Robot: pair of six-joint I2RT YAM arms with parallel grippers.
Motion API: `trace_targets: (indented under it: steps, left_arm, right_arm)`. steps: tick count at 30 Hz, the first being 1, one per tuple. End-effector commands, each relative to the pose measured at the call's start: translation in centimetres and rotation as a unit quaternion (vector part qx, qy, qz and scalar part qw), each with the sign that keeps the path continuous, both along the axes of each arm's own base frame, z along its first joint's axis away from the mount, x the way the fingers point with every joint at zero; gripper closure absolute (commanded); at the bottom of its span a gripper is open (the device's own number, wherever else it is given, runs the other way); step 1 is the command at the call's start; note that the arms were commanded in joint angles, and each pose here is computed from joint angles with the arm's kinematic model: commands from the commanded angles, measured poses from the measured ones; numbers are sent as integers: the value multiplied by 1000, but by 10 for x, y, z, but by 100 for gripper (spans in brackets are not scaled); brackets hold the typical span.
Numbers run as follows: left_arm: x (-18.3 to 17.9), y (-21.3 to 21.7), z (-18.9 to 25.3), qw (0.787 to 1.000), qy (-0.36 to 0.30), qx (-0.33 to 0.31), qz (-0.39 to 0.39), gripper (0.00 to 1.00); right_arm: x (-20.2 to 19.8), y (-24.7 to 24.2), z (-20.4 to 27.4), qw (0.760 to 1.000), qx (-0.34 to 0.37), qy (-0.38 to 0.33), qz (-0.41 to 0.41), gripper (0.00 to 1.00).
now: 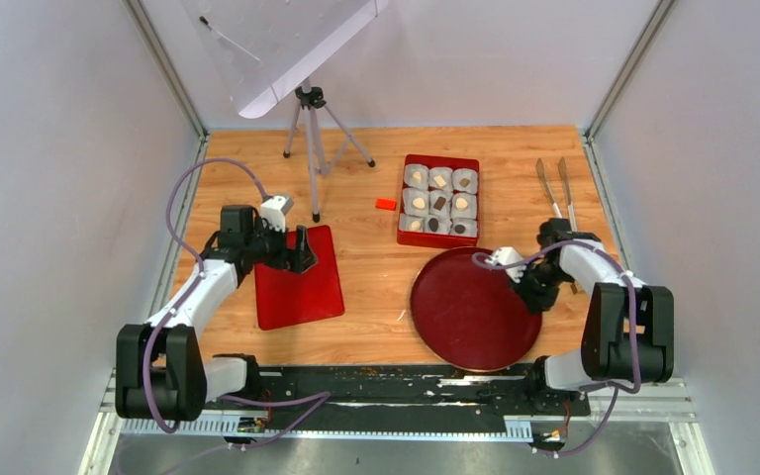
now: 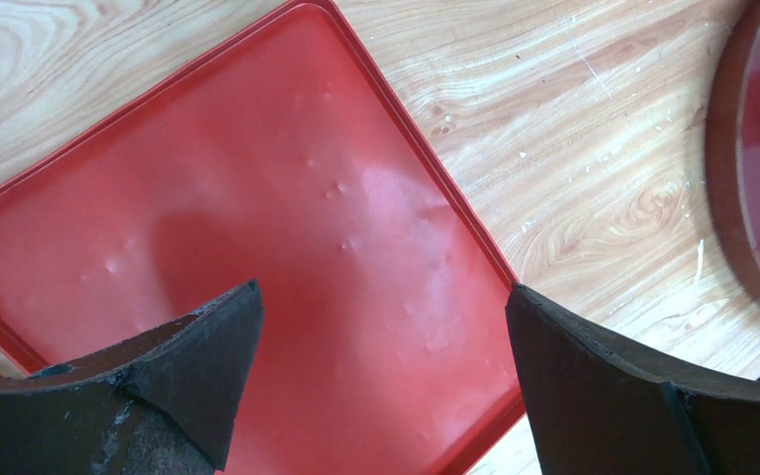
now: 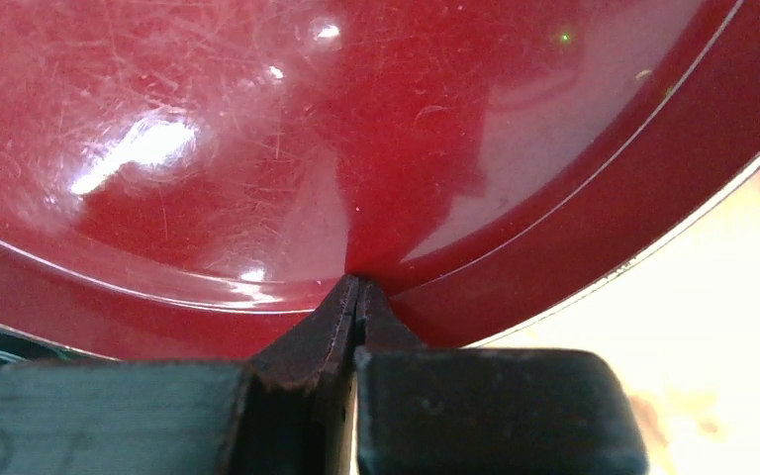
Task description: Pack the chocolate
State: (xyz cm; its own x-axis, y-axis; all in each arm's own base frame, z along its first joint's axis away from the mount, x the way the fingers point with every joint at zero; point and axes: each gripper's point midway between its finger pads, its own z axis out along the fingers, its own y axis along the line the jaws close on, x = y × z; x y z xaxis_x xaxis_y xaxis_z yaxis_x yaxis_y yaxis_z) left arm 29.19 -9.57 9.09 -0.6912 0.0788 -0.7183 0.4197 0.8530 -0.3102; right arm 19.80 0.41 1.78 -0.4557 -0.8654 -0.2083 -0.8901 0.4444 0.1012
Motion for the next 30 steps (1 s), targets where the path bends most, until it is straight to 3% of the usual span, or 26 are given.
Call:
trace_targets:
  steps: [1,10,20,27,30]
  left_arm:
    - [10,0,5,1000,-17,-5,1,0]
    - [11,-5,4,1000,-14,-4,-7,0]
    - [14,-11,6,999,-17,10,-25,0]
    - [14,-10,4,999,-18,25,-31,0]
    - [13,-11,4,999,-17,23,-31,0]
  right_arm:
    - [-1,-52,-3,999,-46,-14,-19,100]
    - [25,-136,-1,985,-71,-27,-152,100]
    - [36,-190,-2,968,-128,-51,-209,99]
    - [48,-155,26,968,-58,-62,-235,97]
    - [48,-114,43,978,-44,-71,-189,94]
